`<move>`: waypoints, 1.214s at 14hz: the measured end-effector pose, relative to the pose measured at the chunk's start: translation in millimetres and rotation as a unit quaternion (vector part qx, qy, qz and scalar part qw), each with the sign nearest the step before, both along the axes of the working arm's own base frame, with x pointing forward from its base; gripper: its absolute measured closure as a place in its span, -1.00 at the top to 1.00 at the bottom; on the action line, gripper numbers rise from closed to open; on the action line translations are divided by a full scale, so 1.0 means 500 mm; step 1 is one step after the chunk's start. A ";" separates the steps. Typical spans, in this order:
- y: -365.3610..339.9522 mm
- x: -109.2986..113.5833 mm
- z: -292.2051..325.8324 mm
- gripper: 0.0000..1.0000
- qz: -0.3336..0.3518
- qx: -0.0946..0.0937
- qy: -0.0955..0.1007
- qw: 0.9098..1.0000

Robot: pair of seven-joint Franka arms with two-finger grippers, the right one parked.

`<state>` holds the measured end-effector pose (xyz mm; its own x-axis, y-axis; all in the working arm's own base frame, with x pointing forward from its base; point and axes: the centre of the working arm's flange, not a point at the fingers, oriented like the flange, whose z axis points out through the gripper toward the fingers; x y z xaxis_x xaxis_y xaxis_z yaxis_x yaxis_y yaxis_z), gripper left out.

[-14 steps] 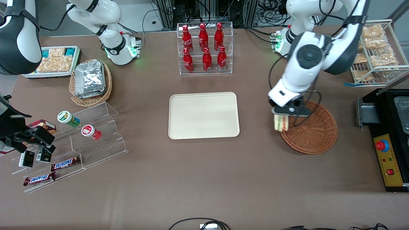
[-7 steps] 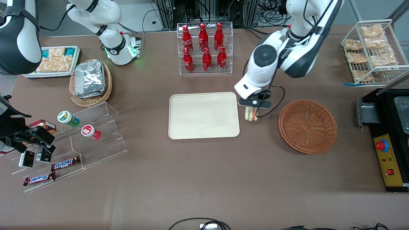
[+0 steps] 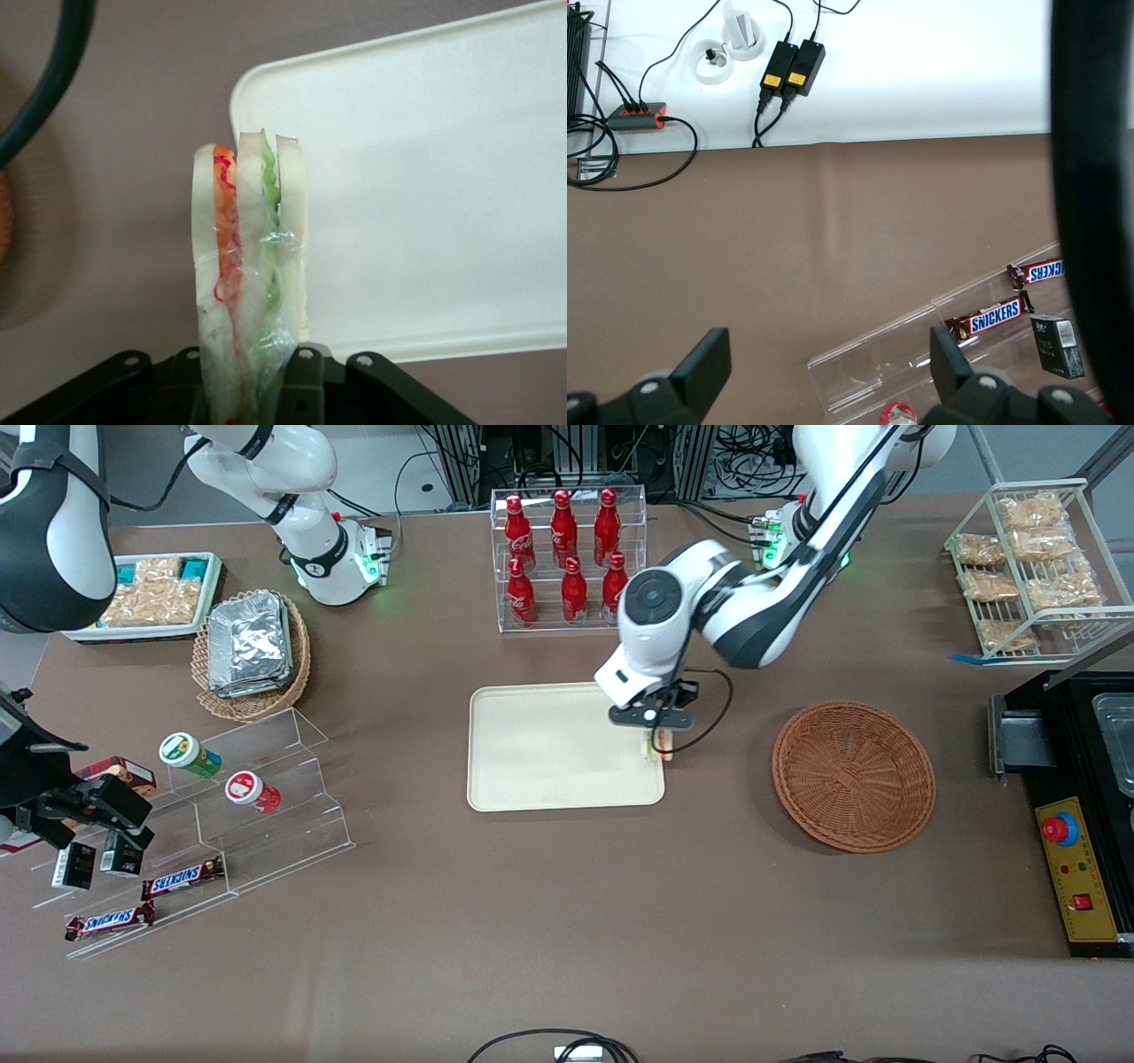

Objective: Place sandwich from basket to tray
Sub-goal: 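Carry the sandwich over the tray and lower it onto it, then open the left gripper to release the sandwich and lift away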

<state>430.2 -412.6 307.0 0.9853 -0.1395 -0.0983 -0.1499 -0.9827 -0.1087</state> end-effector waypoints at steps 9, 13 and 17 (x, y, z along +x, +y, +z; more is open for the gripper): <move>-0.108 -0.032 -0.130 -0.60 -0.011 0.013 0.006 1.000; -0.123 -0.052 -0.157 -0.60 -0.021 0.022 0.002 1.000; -0.124 -0.053 -0.173 -0.67 -0.019 0.019 0.005 1.000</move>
<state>403.8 -474.7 220.5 0.9781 -0.1736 -0.1145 -0.1893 -0.9713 -0.1441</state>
